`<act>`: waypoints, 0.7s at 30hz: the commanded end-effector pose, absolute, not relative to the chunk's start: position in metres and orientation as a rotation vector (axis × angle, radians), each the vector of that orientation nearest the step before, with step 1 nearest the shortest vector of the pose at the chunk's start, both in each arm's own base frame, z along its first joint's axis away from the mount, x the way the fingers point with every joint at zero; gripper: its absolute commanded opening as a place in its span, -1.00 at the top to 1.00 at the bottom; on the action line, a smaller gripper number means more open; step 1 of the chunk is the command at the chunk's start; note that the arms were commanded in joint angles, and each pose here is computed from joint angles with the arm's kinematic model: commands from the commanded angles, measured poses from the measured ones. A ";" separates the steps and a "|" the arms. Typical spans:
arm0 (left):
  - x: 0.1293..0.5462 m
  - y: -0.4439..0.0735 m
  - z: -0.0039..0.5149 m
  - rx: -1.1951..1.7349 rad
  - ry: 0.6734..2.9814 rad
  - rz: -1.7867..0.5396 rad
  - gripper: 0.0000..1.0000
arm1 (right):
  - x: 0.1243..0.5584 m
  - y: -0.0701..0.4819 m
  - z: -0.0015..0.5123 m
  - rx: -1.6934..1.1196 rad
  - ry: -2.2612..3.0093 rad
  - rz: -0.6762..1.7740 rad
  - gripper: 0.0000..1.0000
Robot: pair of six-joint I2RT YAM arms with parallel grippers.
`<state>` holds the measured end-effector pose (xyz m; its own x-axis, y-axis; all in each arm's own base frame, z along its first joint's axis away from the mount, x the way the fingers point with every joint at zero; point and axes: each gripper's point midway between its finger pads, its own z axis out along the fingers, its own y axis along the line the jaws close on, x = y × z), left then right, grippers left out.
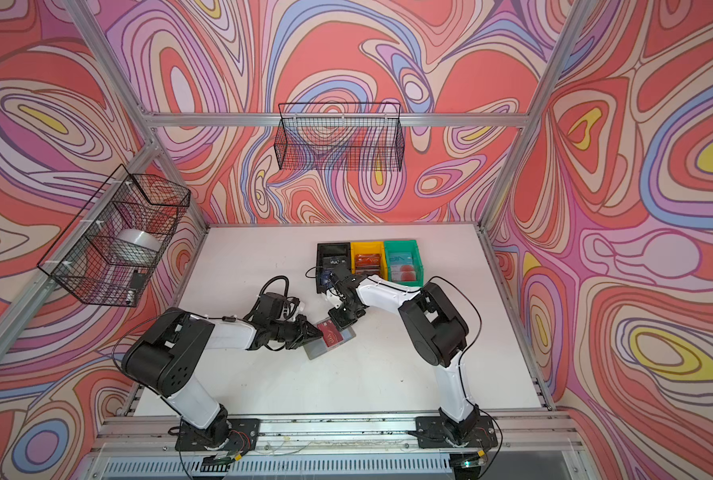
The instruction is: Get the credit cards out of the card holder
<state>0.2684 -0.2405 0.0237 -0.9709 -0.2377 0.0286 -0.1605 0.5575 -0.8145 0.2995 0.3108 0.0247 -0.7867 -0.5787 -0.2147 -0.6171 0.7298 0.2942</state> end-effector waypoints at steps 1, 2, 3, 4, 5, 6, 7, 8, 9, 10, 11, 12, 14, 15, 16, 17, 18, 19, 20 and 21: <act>0.272 -0.244 0.021 -0.338 2.706 -1.378 0.73 | 0.275 0.302 -0.012 -1.028 2.945 0.511 0.92; 0.272 -0.244 0.021 -0.338 2.709 -1.373 0.72 | 0.275 0.302 -0.011 -1.027 2.945 0.512 0.91; 0.272 -0.244 0.020 -0.338 2.711 -1.375 0.72 | 0.275 0.302 -0.012 -1.028 2.945 0.512 0.92; 0.271 -0.244 0.019 -0.337 2.713 -1.375 0.73 | 0.275 0.302 -0.012 -1.027 2.946 0.512 0.92; 0.272 -0.244 0.019 -0.340 2.713 -1.374 0.72 | 0.275 0.302 -0.012 -1.028 2.946 0.513 0.92; 0.272 -0.244 0.018 -0.340 2.715 -1.373 0.72 | 0.275 0.302 -0.012 -1.026 2.947 0.515 0.92; 0.272 -0.244 0.017 -0.345 2.717 -1.372 0.72 | 0.274 0.302 -0.012 -1.029 2.946 0.514 0.92; 0.272 -0.244 0.016 -0.347 2.717 -1.374 0.72 | 0.275 0.302 -0.011 -1.026 2.944 0.515 0.92; 0.272 -0.244 0.016 -0.348 2.715 -1.376 0.73 | 0.274 0.302 -0.012 -1.025 2.949 0.514 0.92; 0.272 -0.245 0.015 -0.349 2.716 -1.379 0.75 | 0.273 0.301 -0.013 -1.027 2.951 0.514 0.91; 0.272 -0.245 0.015 -0.347 2.716 -1.380 0.80 | 0.273 0.301 -0.013 -1.027 2.954 0.512 0.91; 0.272 -0.245 0.014 -0.348 2.720 -1.379 0.88 | 0.273 0.301 -0.013 -1.027 2.953 0.511 0.91; 0.269 -0.243 0.012 -0.346 2.731 -1.370 0.97 | 0.272 0.300 -0.014 -1.025 2.955 0.511 0.91; 0.268 -0.242 0.012 -0.346 2.735 -1.366 0.98 | 0.272 0.300 -0.013 -1.024 2.954 0.511 0.91; 0.265 -0.242 0.011 -0.343 2.742 -1.363 1.00 | 0.272 0.300 -0.014 -1.023 2.955 0.512 0.91; 0.264 -0.240 0.011 -0.341 2.744 -1.359 1.00 | 0.271 0.300 -0.014 -1.021 2.958 0.514 0.91; 0.262 -0.239 0.009 -0.342 2.751 -1.354 1.00 | 0.271 0.300 -0.014 -1.020 2.957 0.516 0.91; 0.259 -0.236 0.008 -0.348 2.757 -1.347 1.00 | 0.271 0.300 -0.014 -1.021 2.956 0.519 0.90; 0.258 -0.233 0.007 -0.354 2.758 -1.344 1.00 | 0.271 0.300 -0.014 -1.019 2.958 0.518 0.90; 0.256 -0.230 0.005 -0.364 2.760 -1.340 1.00 | 0.271 0.300 -0.014 -1.017 2.960 0.518 0.90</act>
<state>0.2690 -0.2428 0.0227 -0.9750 -0.2203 0.0296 -0.1494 0.5510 -0.8210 0.2994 0.3109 0.0246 -0.7880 -0.5779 -0.2122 -0.6154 0.7303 0.2965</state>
